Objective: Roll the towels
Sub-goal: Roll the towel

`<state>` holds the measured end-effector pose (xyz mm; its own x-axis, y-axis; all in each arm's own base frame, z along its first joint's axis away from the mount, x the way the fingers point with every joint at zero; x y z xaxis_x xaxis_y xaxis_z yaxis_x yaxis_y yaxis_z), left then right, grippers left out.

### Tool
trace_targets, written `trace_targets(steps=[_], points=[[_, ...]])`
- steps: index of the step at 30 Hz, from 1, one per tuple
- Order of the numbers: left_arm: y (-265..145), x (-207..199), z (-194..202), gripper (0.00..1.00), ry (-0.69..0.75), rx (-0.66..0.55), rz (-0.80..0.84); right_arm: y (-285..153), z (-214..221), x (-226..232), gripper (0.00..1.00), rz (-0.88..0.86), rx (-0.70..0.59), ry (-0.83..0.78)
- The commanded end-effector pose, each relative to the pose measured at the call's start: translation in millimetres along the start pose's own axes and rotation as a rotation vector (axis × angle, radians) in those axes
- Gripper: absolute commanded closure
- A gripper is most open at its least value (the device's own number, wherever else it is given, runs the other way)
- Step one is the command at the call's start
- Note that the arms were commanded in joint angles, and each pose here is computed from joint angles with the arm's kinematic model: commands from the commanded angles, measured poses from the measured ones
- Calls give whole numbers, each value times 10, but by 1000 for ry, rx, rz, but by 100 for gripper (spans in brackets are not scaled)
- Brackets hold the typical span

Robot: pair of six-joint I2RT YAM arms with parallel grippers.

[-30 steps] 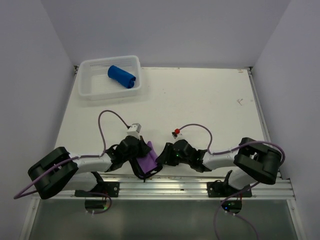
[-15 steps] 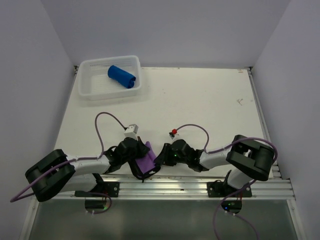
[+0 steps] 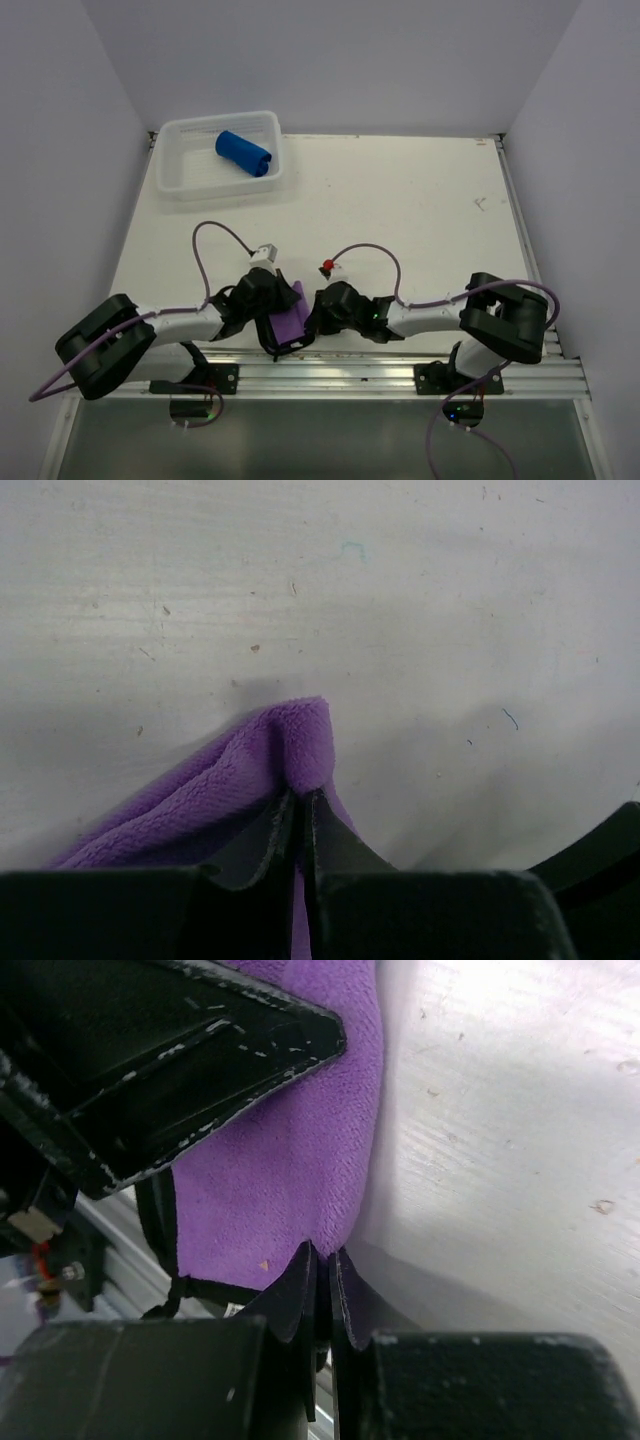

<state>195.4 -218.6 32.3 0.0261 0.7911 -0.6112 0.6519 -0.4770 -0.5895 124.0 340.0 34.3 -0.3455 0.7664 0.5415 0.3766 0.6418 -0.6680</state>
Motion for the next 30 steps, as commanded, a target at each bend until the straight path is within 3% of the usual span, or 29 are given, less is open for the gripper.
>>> trace_targets(steps=[1,4,10,15,22,30], points=[[85,-75,-276,90,-4,-48,-17,-162,38,-153,100,183,-1,-183],[104,-157,-360,69,-7,-27,-18,-219,23,-180,100,245,7,-225],[34,-438,-519,48,-8,17,27,-252,-69,-225,100,351,-17,-276],[-58,-617,-591,43,4,74,43,-296,-108,-246,100,416,-38,-333],[-180,-673,-289,37,-41,236,117,-340,-162,-194,100,442,-109,-369],[-134,-838,-251,35,-66,265,195,-321,-120,-76,100,533,-133,-501]])
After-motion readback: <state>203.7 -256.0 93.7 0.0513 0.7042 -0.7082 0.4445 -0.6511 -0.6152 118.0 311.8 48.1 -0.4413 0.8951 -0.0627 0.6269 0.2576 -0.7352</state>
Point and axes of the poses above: each gripper's point midway between its finger pads, its own y axis out along the fingers, its own x axis along the line the jaws close on, z = x × y, the point moved 2 cm from there along -y, back along the fingers, and after that the axes turned 5 degrees about -y, right-handed, at the moved point
